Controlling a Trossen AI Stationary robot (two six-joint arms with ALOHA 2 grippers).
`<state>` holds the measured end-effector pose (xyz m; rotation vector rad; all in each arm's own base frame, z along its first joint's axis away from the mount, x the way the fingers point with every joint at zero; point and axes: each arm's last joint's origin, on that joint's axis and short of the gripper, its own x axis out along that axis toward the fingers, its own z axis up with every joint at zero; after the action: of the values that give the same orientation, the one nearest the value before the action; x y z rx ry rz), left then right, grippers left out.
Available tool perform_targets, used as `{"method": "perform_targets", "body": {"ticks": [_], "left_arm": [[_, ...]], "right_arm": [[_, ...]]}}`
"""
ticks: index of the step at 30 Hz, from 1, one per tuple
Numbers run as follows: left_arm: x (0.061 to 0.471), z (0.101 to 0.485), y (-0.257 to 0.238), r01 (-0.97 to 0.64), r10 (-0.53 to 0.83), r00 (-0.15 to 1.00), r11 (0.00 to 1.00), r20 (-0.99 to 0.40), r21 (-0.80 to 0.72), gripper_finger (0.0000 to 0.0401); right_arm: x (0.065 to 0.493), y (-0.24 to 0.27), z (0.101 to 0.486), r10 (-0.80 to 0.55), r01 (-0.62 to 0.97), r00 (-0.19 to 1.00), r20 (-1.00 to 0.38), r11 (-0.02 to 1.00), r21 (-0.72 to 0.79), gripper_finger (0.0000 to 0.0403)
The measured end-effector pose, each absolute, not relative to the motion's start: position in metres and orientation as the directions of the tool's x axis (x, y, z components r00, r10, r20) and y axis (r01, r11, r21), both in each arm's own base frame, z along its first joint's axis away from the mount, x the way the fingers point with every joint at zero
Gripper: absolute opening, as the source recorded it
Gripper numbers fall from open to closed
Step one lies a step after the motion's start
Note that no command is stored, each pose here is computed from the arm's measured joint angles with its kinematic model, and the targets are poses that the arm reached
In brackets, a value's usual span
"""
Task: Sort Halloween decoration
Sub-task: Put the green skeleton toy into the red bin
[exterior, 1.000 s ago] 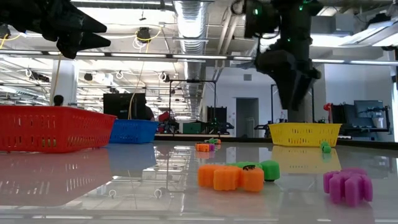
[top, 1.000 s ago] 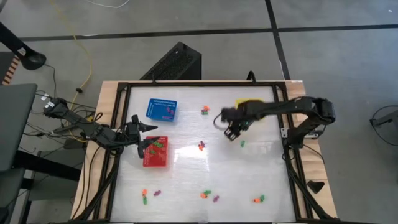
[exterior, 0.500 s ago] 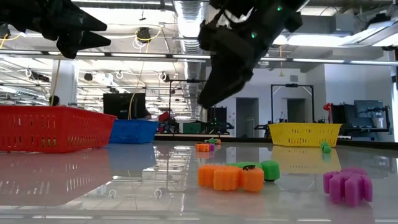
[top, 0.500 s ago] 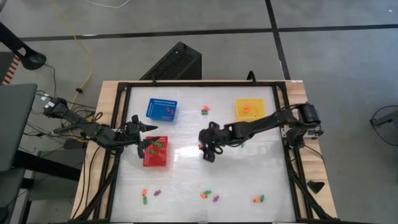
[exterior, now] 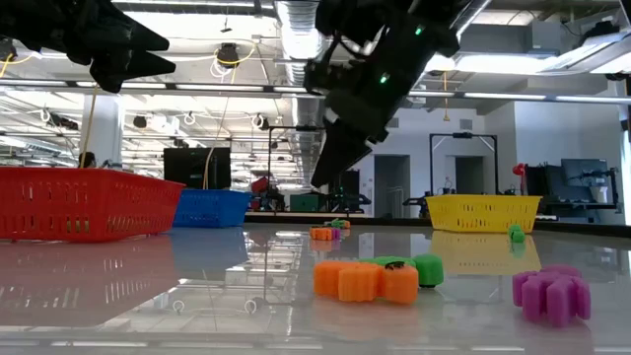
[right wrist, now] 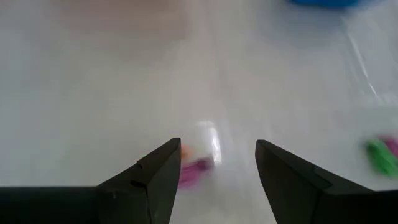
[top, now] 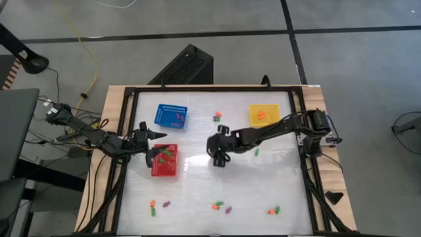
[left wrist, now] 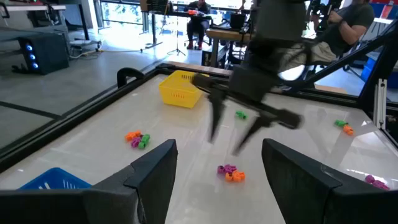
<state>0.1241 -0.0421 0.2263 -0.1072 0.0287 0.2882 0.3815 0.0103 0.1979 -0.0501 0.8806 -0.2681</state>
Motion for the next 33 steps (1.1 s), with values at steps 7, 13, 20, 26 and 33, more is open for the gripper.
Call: {"method": "perform_targets", "body": {"ticks": [7,13,20,26,33], "left_arm": [[0.124,0.226,-0.042,-0.285,0.282,0.958,0.952,-0.042,-0.108,0.0226],[0.124,0.226,-0.042,-0.285,0.282,0.958,0.952,-0.042,-0.111,0.0226],[0.124,0.226,-0.042,-0.285,0.282,0.958,0.953,-0.042,-0.099,0.0226],[0.124,0.226,-0.042,-0.285,0.282,0.958,0.953,-0.042,-0.099,0.0226],[0.124,0.227,-0.042,-0.284,0.282,0.959,0.953,-0.038,-0.107,0.0226]], "right_arm": [[0.375,-0.073,0.199,-0.358,0.510,0.548,-0.756,0.859,-0.037,0.0239],[0.355,-0.143,0.197,-0.281,0.625,0.558,-0.781,0.761,0.174,0.0239],[0.354,-0.146,0.198,-0.209,0.440,0.592,-0.778,0.893,0.095,0.0239],[0.360,-0.142,0.190,-0.201,0.359,0.590,-0.782,0.933,0.031,0.0239],[0.368,-0.148,0.144,-0.209,0.371,0.493,-0.844,0.928,-0.014,0.0236]]}}
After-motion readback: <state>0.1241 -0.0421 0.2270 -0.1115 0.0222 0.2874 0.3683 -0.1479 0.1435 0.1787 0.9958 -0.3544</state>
